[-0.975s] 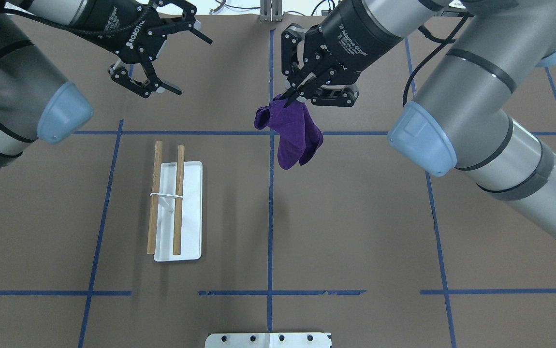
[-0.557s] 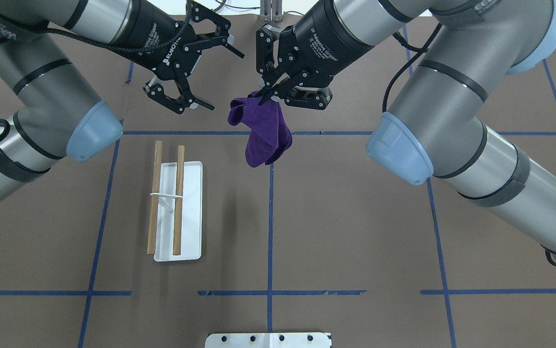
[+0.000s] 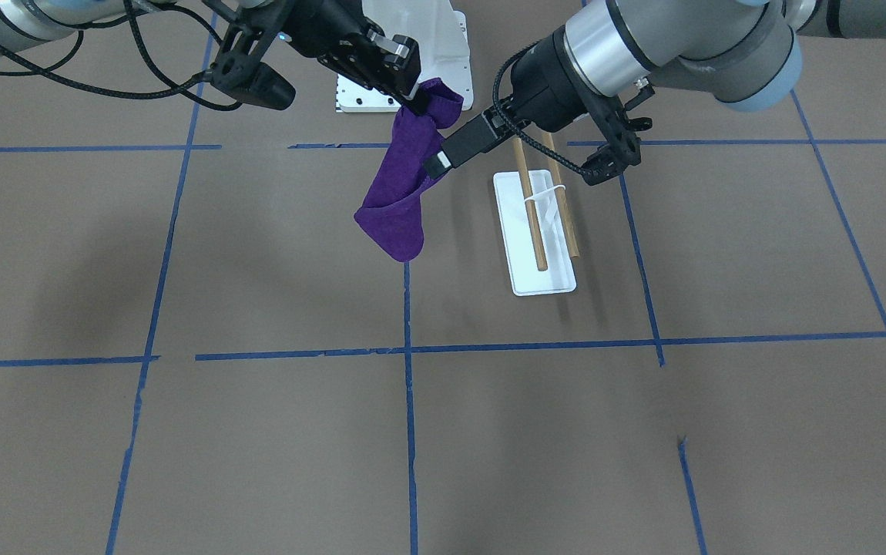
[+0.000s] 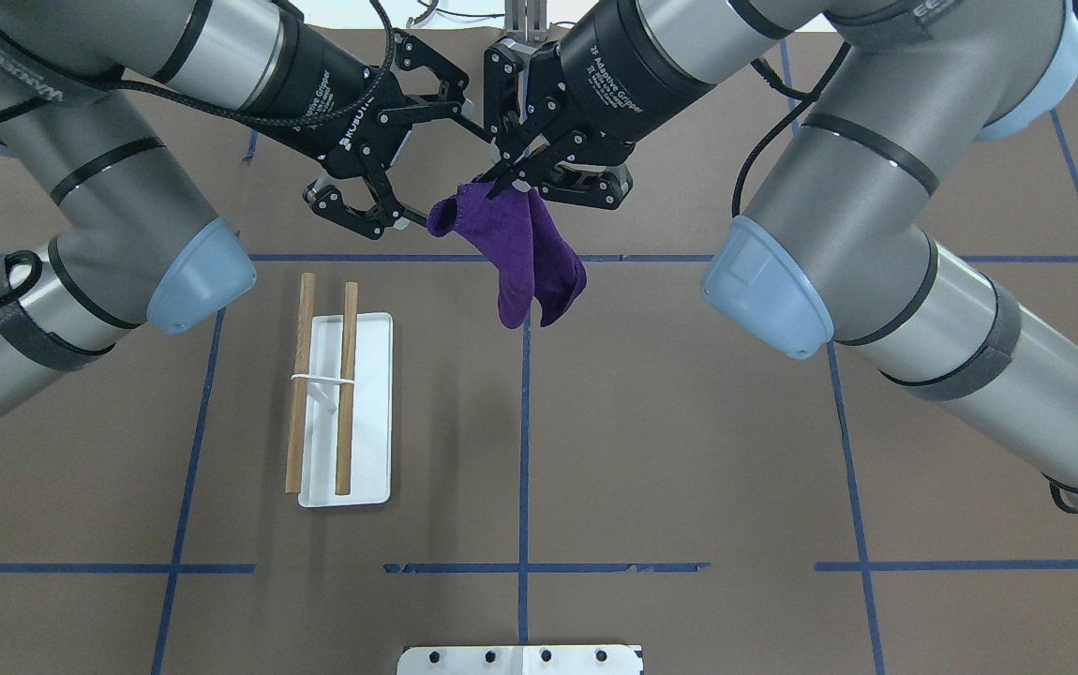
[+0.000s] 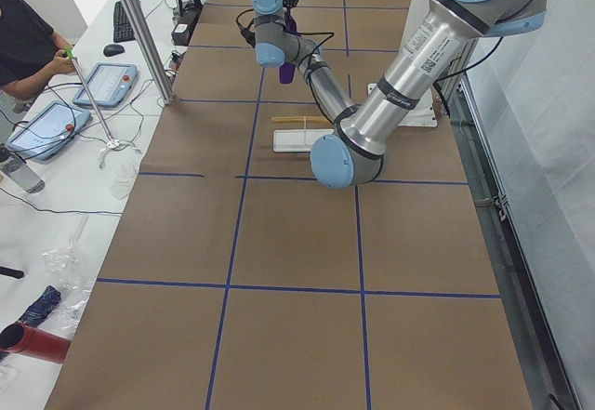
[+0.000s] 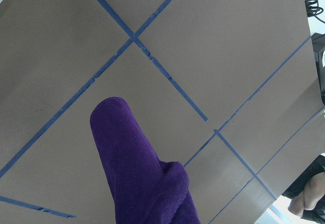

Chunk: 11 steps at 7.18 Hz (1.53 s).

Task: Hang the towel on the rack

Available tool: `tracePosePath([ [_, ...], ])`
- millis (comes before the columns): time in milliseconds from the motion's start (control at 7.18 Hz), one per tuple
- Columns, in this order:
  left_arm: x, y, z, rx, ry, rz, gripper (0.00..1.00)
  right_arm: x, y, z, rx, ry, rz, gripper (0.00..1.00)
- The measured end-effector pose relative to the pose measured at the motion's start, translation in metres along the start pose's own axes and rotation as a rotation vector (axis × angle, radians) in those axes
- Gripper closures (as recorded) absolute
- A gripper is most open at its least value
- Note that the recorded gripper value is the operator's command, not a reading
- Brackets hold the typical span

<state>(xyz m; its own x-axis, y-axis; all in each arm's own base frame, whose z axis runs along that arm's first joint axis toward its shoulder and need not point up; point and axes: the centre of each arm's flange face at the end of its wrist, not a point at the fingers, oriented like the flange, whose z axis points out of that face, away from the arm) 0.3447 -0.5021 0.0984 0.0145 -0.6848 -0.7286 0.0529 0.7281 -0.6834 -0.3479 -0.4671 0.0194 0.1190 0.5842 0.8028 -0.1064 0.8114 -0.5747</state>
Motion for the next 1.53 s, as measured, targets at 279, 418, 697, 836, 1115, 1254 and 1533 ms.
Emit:
tracePosePath([
  [279,-0.0003,0.0009,0.001,-0.003,0.0,0.0,0.42,-0.0004,0.0013,-0.001,-0.002,-0.002,-0.001,1.0],
  [418,-0.0011,0.0018,0.0026,-0.005,-0.002,0.002,0.44,-0.0007,0.002,-0.0015,-0.002,-0.004,-0.002,1.0],
  [697,-0.0036,0.0042,0.0067,-0.013,-0.006,0.006,1.0,-0.0009,0.0022,-0.0026,-0.001,-0.006,-0.003,1.0],
  [836,-0.0043,0.0054,0.0077,-0.017,-0.006,0.009,1.0,-0.0008,0.0023,-0.0028,-0.001,-0.006,-0.003,1.0],
  [1115,-0.0052,0.0062,0.0085,-0.02,-0.006,0.013,1.0,-0.0009,0.0025,-0.0039,-0.002,-0.007,-0.002,1.0],
  [1254,-0.0055,0.0063,0.0082,-0.02,-0.006,0.013,1.0,-0.0007,0.0026,-0.0042,-0.002,-0.007,-0.001,0.08],
  [1533,-0.0062,0.0057,0.0079,-0.02,-0.006,0.014,1.0,0.0023,0.0023,-0.0054,-0.006,-0.013,-0.012,0.0],
])
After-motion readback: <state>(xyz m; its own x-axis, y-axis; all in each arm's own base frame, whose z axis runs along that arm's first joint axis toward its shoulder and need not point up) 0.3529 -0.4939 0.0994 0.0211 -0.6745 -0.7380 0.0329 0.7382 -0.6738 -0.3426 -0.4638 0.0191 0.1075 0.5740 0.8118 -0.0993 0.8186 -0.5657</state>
